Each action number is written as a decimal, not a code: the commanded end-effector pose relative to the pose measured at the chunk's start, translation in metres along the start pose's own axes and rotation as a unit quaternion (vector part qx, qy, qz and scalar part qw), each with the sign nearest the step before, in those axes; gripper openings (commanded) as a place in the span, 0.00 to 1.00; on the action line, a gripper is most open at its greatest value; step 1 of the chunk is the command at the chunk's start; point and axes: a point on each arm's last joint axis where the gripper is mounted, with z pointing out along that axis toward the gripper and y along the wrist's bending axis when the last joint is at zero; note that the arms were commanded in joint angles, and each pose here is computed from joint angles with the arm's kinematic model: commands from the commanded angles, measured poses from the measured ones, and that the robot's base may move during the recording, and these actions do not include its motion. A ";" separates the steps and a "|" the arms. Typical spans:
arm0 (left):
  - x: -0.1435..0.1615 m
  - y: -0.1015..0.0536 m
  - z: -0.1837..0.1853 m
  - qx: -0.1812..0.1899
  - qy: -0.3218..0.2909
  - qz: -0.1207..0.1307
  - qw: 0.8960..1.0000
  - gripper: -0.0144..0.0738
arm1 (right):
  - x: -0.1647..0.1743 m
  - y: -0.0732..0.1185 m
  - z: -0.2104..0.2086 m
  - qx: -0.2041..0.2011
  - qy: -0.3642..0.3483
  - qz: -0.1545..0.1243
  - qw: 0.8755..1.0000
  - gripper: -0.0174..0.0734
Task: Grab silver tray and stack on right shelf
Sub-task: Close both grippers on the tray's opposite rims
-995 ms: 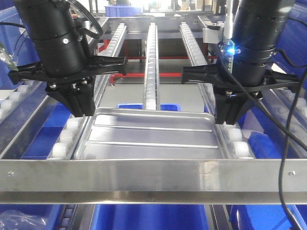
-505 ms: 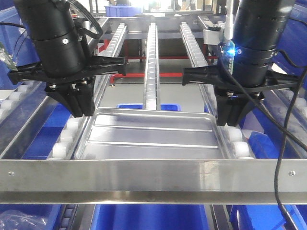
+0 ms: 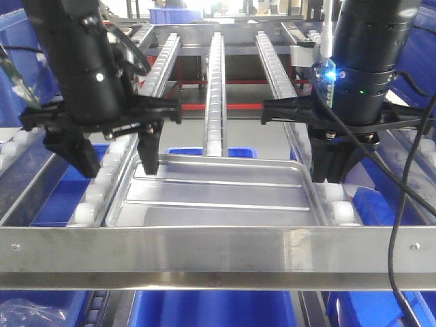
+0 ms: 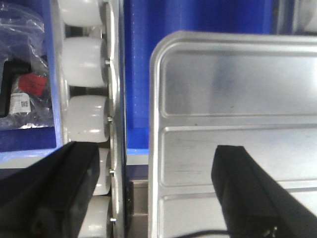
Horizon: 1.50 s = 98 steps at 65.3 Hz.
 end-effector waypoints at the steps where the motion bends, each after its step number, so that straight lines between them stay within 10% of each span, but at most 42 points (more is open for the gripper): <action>1: -0.010 -0.006 -0.016 0.017 -0.035 -0.002 0.999 0.57 | -0.012 0.005 -0.022 -0.026 -0.046 -0.003 0.999 0.26; 37: -0.011 -0.004 -0.012 0.002 -0.038 0.015 0.999 0.56 | -0.015 0.009 -0.010 -0.038 -0.060 -0.020 0.997 0.27; 40: -0.011 -0.004 -0.012 0.003 -0.038 0.014 0.999 0.56 | -0.016 0.010 -0.010 -0.041 -0.064 -0.022 0.997 0.32; 41: -0.011 -0.004 -0.012 0.003 -0.038 0.014 0.999 0.56 | -0.016 0.010 -0.010 -0.040 -0.063 -0.022 0.997 0.54; 43: -0.011 -0.004 -0.012 0.003 -0.038 0.014 0.999 0.56 | -0.016 0.010 -0.010 -0.038 -0.061 -0.022 0.997 0.62; 49: -0.011 -0.004 -0.012 0.003 -0.038 0.014 0.999 0.56 | -0.015 0.009 -0.008 -0.036 -0.057 -0.021 0.997 0.73; 98: -0.009 -0.004 -0.008 -0.002 -0.029 0.015 0.999 0.56 | -0.015 0.011 0.010 -0.034 -0.050 -0.022 0.998 0.67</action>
